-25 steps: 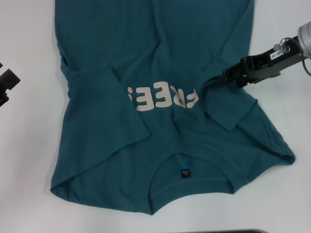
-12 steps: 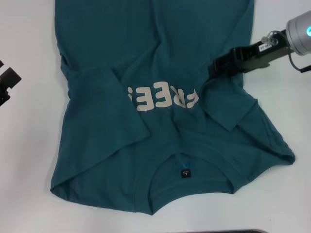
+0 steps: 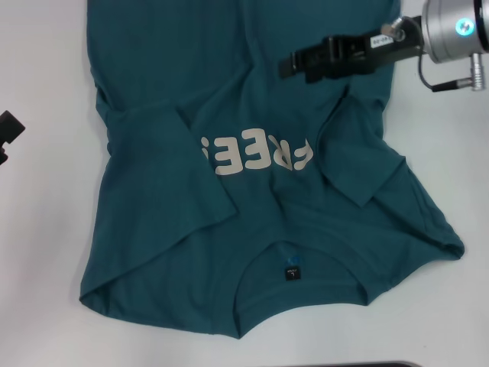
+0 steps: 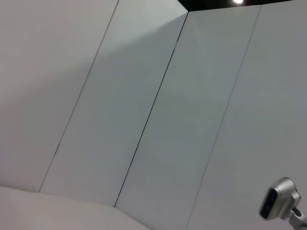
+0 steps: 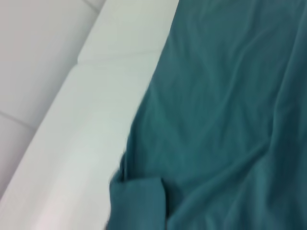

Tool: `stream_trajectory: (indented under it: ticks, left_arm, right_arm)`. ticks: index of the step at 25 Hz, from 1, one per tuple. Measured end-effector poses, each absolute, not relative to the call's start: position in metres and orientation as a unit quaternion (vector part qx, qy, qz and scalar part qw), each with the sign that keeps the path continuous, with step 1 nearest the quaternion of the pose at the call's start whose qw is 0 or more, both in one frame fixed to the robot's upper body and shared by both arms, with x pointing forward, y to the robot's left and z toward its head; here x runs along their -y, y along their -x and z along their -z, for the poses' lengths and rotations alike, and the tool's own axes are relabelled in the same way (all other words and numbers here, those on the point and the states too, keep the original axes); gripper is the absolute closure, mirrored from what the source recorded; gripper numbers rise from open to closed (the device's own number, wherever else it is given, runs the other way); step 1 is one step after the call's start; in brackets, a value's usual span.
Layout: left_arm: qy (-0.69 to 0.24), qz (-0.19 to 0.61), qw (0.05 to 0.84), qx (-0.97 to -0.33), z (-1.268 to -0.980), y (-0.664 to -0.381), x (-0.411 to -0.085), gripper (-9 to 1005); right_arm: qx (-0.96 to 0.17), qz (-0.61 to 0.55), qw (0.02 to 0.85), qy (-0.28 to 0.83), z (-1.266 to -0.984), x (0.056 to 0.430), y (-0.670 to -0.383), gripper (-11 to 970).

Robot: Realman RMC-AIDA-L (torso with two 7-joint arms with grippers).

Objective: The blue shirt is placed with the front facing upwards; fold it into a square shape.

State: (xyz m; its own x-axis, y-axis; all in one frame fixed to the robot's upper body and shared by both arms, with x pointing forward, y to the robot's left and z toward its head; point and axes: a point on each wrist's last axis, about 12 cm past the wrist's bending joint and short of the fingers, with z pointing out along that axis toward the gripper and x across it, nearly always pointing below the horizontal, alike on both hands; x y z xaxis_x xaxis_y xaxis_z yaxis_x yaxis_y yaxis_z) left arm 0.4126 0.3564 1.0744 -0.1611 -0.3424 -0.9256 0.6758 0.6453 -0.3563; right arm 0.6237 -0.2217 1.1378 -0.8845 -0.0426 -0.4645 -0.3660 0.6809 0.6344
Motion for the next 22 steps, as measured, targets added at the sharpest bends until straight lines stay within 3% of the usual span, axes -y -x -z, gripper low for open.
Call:
stream_trajectory:
  ticks: [11,16,22]
  left_arm:
    - [-0.128,0.403,0.635,-0.647,-1.075,-0.414,-0.356,275]
    - [-0.127,0.404,0.634,-0.647,-1.076,-0.415,-0.357,275]
    - [-0.122,0.412,0.63,-0.647,-1.078,-0.42,-0.358,276]
  right_arm:
    - [-0.914,-0.355,0.152,0.123,-1.146,0.265,-0.612,272]
    - [-0.934,-0.308,0.099,0.149,-1.139,0.266,-0.605,272]
    - [-0.934,-0.298,0.099,0.171,-1.143,0.257,-0.608,273]
